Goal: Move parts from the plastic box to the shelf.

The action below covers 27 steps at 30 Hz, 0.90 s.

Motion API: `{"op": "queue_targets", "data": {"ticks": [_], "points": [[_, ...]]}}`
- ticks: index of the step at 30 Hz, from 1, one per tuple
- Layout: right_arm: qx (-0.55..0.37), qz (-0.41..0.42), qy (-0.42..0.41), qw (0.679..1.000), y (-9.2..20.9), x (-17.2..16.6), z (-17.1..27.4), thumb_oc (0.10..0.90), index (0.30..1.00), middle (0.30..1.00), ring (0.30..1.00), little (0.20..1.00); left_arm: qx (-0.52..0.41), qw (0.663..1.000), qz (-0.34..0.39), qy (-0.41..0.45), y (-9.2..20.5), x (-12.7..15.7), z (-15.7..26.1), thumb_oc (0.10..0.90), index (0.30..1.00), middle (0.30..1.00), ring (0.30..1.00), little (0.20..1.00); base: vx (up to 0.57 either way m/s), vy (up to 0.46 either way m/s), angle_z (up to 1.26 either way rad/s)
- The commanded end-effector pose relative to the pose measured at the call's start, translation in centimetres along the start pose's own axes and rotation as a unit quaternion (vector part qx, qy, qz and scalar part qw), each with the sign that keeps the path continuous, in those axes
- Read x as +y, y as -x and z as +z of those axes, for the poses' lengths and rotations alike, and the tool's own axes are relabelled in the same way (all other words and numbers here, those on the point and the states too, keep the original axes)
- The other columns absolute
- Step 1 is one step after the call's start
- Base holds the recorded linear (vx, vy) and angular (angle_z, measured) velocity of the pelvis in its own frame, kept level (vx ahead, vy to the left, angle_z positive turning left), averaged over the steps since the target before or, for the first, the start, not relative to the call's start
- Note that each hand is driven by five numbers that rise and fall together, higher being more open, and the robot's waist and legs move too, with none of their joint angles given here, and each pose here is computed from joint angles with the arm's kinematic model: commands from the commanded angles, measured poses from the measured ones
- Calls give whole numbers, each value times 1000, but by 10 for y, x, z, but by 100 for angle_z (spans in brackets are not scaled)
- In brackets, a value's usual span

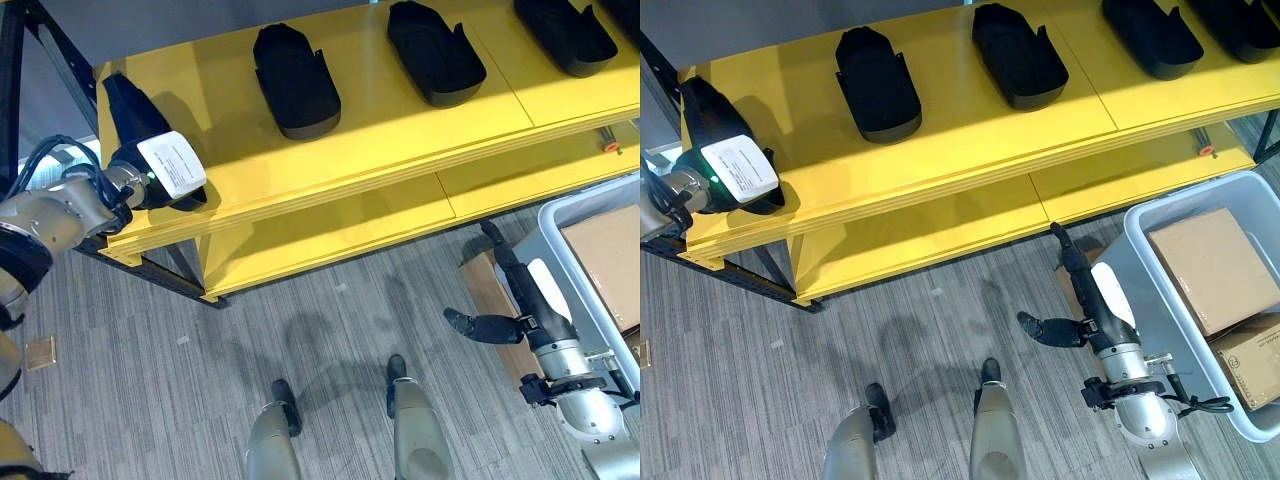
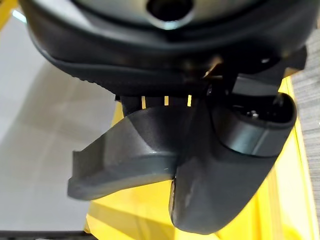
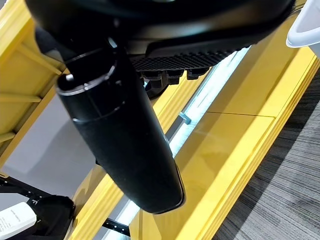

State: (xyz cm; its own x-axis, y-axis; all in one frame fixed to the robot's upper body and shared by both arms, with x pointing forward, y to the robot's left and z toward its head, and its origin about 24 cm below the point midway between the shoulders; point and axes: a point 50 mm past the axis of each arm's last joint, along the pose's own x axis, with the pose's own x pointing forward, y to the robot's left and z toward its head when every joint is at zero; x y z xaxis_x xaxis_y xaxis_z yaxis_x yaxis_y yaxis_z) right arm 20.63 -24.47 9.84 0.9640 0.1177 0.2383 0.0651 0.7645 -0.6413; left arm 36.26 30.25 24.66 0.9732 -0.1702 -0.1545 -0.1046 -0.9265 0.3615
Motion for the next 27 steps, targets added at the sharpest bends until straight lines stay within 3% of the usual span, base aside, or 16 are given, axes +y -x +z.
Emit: {"op": "queue_targets", "data": {"ticks": [1,27], "points": [[-108,-84,26,990,-13,-34,34,900,1000,1000,1000,1000,156,987,39,-23,31,25,-87,400,300,300,300,300,0,0,0],[-89,-100,44,990,-10,-41,28,900,1000,1000,1000,1000,218,973,72,-26,52,43,-120,400,300,300,300,300,0,0,0]]}}
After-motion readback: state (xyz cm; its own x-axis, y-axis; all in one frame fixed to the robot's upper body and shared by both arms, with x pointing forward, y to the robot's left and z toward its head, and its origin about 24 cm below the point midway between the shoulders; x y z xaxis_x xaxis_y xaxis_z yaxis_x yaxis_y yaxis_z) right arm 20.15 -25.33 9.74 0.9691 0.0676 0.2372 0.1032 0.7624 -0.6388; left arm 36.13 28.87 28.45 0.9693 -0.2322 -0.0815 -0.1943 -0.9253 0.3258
